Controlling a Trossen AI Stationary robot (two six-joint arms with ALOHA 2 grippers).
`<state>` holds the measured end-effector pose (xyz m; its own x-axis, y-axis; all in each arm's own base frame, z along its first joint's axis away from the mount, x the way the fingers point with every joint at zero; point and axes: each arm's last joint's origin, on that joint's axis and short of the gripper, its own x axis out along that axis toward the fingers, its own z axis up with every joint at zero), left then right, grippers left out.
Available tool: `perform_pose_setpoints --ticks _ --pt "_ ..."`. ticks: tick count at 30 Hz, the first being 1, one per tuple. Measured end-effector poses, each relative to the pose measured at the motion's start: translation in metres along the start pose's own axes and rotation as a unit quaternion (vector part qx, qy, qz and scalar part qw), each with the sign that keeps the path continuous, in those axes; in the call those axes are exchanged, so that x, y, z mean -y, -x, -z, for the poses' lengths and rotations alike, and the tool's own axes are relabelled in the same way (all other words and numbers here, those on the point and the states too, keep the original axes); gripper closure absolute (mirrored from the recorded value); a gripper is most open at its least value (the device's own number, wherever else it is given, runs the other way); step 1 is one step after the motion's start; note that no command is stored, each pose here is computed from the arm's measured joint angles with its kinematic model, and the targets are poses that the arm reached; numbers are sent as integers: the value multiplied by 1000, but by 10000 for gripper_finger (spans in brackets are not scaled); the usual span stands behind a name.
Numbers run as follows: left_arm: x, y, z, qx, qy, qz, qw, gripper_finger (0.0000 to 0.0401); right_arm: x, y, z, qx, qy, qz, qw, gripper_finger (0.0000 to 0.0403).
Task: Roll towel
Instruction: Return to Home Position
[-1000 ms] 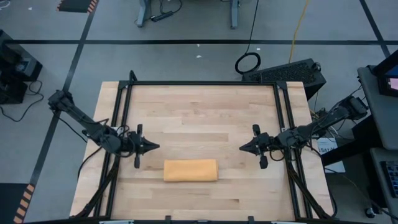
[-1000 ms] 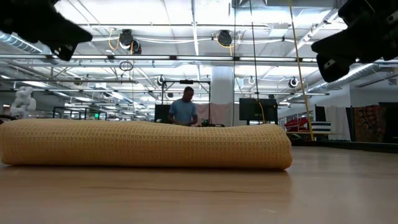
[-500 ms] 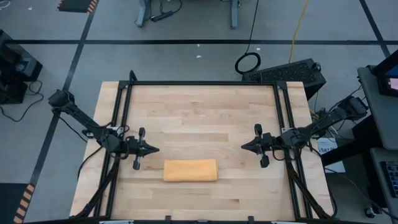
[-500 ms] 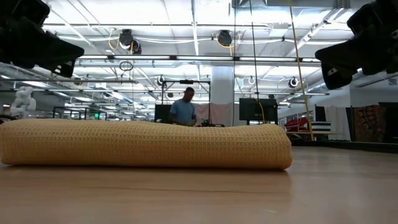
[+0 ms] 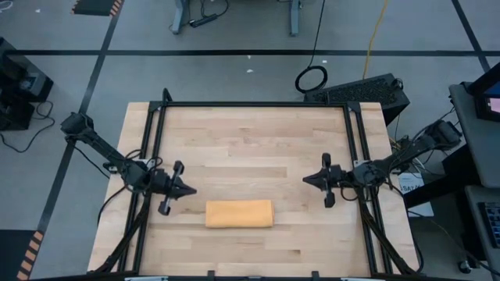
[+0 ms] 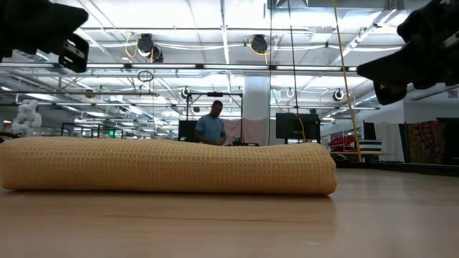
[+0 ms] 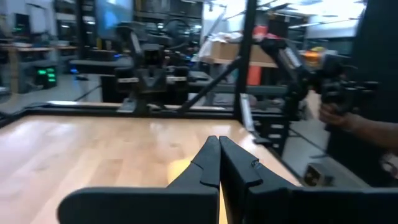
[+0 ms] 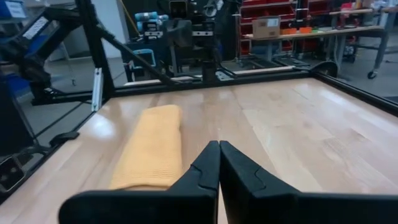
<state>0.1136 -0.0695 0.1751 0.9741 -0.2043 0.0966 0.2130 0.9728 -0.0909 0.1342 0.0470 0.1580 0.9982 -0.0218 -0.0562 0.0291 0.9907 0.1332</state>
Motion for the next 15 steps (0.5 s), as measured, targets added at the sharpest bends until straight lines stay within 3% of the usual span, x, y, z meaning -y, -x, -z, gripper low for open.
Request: perform_pose_setpoints --ticks 8,12,15 --pt "4 1 2 -10 -35 57 998 401 -7 3 0 0 17 -24 1000 403" --pt "3 1 1 -5 -47 35 998 401 -7 5 -5 19 9 -44 999 403" --pt "2 1 1 -3 -47 19 999 401 -7 9 -14 48 15 -100 994 403"
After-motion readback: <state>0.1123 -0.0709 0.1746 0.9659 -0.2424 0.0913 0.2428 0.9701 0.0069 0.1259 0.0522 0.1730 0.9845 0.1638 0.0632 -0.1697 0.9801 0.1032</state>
